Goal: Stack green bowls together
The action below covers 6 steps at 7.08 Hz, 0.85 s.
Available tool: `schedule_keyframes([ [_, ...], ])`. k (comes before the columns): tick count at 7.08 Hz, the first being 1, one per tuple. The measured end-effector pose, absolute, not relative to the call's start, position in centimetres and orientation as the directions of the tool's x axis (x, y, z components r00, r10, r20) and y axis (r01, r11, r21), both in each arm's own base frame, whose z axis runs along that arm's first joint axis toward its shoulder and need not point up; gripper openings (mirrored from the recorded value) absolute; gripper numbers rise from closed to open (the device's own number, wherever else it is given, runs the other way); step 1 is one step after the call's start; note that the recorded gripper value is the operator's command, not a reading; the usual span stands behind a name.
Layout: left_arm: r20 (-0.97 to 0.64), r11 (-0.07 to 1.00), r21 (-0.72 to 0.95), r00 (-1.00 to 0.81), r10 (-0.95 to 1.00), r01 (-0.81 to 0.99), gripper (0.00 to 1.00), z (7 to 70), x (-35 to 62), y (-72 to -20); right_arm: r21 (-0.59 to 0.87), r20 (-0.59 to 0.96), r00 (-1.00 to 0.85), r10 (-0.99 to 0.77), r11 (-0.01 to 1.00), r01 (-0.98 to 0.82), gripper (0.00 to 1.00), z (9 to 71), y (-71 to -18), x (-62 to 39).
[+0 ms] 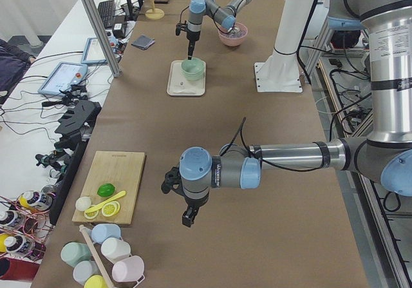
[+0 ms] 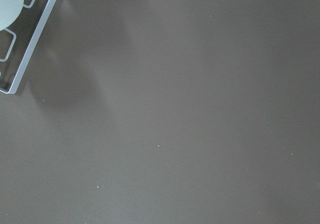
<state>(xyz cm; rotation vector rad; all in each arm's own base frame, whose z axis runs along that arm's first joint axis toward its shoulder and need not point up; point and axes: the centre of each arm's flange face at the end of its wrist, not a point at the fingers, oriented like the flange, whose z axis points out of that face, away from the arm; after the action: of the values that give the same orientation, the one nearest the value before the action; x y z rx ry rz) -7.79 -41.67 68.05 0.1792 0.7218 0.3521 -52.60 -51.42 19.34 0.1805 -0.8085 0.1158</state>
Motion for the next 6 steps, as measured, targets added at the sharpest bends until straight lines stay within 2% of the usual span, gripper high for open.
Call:
schedule_keyframes([
  [3, -0.620, 0.931, 0.264, 0.694, 0.365, -0.254, 0.98, 68.9, -7.8, -41.0, 0.152, 0.697, 0.717, -0.010, 0.979, -0.134, 1.00, 23.8, -56.9, -45.5],
  [6, -0.624, 0.931, 0.260, 0.692, 0.364, -0.256, 0.98, 69.2, -7.7, -40.9, 0.184, 0.656, 0.746, -0.114, 0.983, -0.011, 1.00, 33.7, -61.8, -32.6],
])
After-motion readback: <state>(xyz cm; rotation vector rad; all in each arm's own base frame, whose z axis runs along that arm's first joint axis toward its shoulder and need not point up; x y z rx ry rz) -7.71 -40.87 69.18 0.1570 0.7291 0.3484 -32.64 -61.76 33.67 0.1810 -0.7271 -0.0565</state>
